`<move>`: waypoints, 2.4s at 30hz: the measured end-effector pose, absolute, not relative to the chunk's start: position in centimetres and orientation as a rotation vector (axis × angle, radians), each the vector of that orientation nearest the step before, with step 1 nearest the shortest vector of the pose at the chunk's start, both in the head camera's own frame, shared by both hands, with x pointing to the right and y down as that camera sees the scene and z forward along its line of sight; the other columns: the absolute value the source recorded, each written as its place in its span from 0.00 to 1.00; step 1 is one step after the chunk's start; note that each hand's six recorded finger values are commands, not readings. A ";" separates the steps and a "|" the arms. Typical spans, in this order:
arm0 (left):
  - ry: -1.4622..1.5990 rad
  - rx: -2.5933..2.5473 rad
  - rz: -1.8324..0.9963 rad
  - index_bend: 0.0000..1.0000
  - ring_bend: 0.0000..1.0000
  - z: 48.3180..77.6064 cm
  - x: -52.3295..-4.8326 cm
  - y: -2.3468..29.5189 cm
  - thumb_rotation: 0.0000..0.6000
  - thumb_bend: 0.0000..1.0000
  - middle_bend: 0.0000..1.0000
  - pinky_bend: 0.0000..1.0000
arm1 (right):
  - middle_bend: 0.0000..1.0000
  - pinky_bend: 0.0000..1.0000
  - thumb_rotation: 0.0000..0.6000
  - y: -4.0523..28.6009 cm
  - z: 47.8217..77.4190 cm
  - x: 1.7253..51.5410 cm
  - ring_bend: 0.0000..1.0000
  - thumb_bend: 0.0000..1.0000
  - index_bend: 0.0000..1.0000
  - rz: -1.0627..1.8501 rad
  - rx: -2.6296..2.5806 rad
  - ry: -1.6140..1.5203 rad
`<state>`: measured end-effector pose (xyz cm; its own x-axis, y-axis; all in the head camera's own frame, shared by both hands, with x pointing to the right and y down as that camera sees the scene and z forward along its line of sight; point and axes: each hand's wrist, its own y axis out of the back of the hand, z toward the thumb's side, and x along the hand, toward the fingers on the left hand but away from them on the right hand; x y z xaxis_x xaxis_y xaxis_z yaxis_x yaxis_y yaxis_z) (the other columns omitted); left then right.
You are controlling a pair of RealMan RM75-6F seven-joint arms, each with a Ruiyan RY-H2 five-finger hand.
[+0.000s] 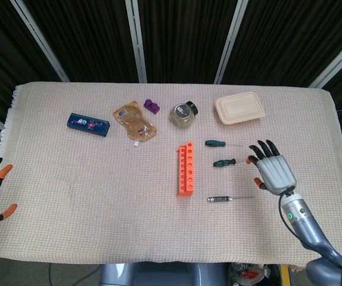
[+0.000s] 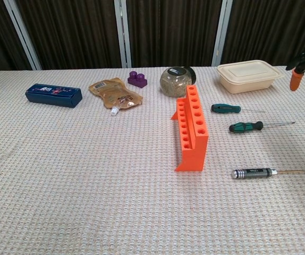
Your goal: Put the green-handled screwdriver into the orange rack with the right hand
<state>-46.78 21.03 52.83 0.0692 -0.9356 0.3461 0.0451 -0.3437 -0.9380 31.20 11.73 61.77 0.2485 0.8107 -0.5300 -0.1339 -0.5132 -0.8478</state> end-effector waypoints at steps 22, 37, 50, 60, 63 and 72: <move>0.937 -1.479 -1.427 0.13 0.00 53.4 -47.0 19.9 1.00 0.16 0.00 0.00 | 0.07 0.00 1.00 8.6 68.3 23.9 0.00 0.27 0.38 1.486 -1.493 -0.360; 0.945 -1.491 -1.437 0.13 0.00 54.0 -47.4 19.8 1.00 0.16 0.00 0.00 | 0.08 0.00 1.00 8.4 71.8 21.4 0.00 0.27 0.40 1.575 -1.414 -0.223; 0.952 -1.501 -1.443 0.13 0.00 54.1 -47.8 19.9 1.00 0.16 0.00 0.00 | 0.09 0.00 1.00 8.1 73.4 21.9 0.00 0.27 0.41 1.633 -1.405 -0.214; 0.951 -1.506 -1.446 0.13 0.00 54.2 -47.9 19.9 1.00 0.16 0.00 0.00 | 0.09 0.00 1.00 8.6 74.5 21.5 0.00 0.27 0.42 1.640 -1.406 -0.181; 0.953 -1.505 -1.451 0.13 0.00 54.2 -48.0 19.9 1.00 0.16 0.00 0.00 | 0.09 0.00 1.00 8.7 74.7 21.4 0.00 0.27 0.44 1.644 -1.416 -0.181; 0.959 -1.499 -1.461 0.12 0.00 54.1 -48.4 20.0 1.00 0.16 0.00 0.00 | 0.11 0.00 1.00 8.7 75.2 21.1 0.00 0.27 0.47 1.647 -1.437 -0.194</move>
<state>-48.37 20.03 54.15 0.0391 -0.9243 0.3796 0.0200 -0.3790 -0.9252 21.14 8.71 75.16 0.0950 0.7012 -0.7066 -0.5174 -0.5716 -0.6368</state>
